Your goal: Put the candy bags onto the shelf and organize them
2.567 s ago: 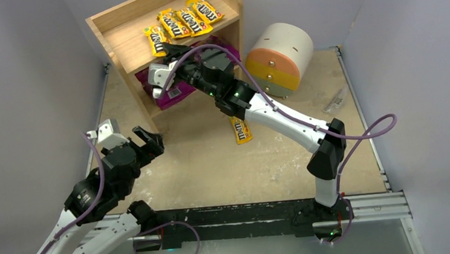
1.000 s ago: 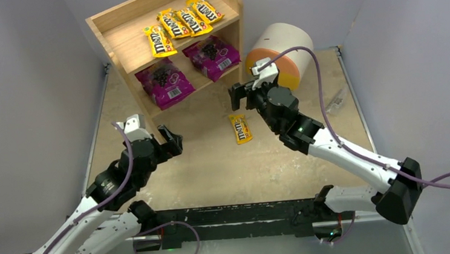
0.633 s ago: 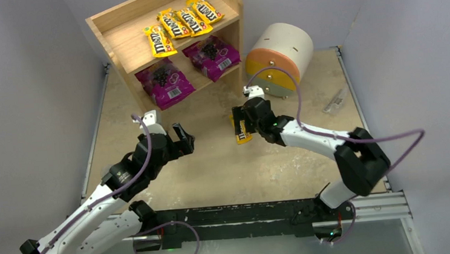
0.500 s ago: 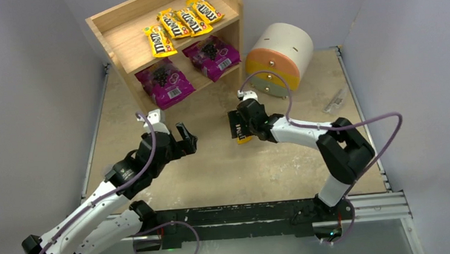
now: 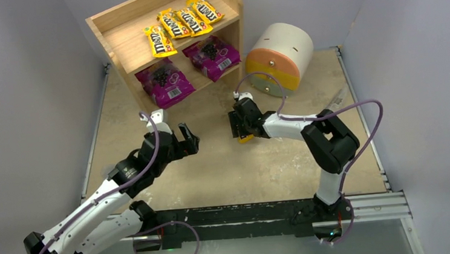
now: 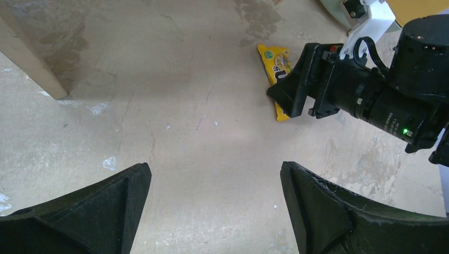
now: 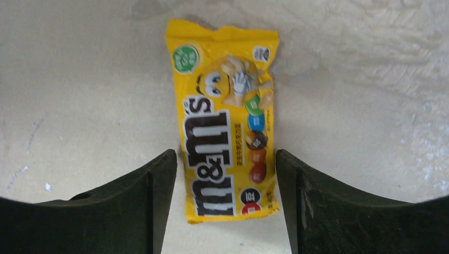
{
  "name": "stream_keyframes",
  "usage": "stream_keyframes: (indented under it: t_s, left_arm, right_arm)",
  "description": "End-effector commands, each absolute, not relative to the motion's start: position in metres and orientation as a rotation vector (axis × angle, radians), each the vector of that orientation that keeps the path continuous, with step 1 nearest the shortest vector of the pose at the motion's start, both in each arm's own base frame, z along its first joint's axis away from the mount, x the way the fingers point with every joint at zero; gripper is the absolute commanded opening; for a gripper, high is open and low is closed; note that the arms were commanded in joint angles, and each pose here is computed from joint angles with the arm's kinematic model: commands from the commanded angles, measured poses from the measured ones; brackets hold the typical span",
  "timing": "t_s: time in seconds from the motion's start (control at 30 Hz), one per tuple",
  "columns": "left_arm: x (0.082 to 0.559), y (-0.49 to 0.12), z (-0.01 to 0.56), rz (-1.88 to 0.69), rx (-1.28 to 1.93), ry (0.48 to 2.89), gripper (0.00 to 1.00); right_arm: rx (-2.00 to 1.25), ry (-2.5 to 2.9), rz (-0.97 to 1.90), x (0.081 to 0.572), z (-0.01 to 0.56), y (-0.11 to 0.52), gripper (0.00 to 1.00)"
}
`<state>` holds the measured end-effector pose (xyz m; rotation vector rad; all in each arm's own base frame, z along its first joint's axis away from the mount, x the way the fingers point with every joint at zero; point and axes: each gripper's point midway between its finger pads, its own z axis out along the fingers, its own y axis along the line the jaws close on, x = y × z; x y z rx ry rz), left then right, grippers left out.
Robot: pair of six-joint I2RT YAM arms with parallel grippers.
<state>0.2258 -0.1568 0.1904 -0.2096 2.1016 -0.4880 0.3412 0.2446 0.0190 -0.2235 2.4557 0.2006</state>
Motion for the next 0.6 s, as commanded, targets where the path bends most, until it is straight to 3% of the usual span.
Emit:
stream_keyframes:
  t_s: [0.0, 0.13, 0.3, 0.57]
  left_arm:
    - [0.231, -0.162, 0.195, -0.506, -0.206, 2.076, 1.0]
    - [0.232, -0.162, 0.193, -0.496, -0.21, 2.082, 1.0]
    - [0.235, -0.162, 0.19, -0.483, -0.219, 2.085, 1.0]
    - [0.248, -0.18, 0.191, -0.533, -0.241, 2.071, 1.0]
  right_arm:
    - [-0.284, 2.407, 0.204, 0.358, 0.032, 0.257, 0.69]
    - [-0.283, 2.405, 0.175, 0.358, 0.03, 0.252, 0.62]
    - [-0.303, 2.377, 0.18, 0.359, 0.037, 0.256, 0.45]
    - [-0.372, 2.266, 0.376, 0.344, 0.082, 0.274, 0.45]
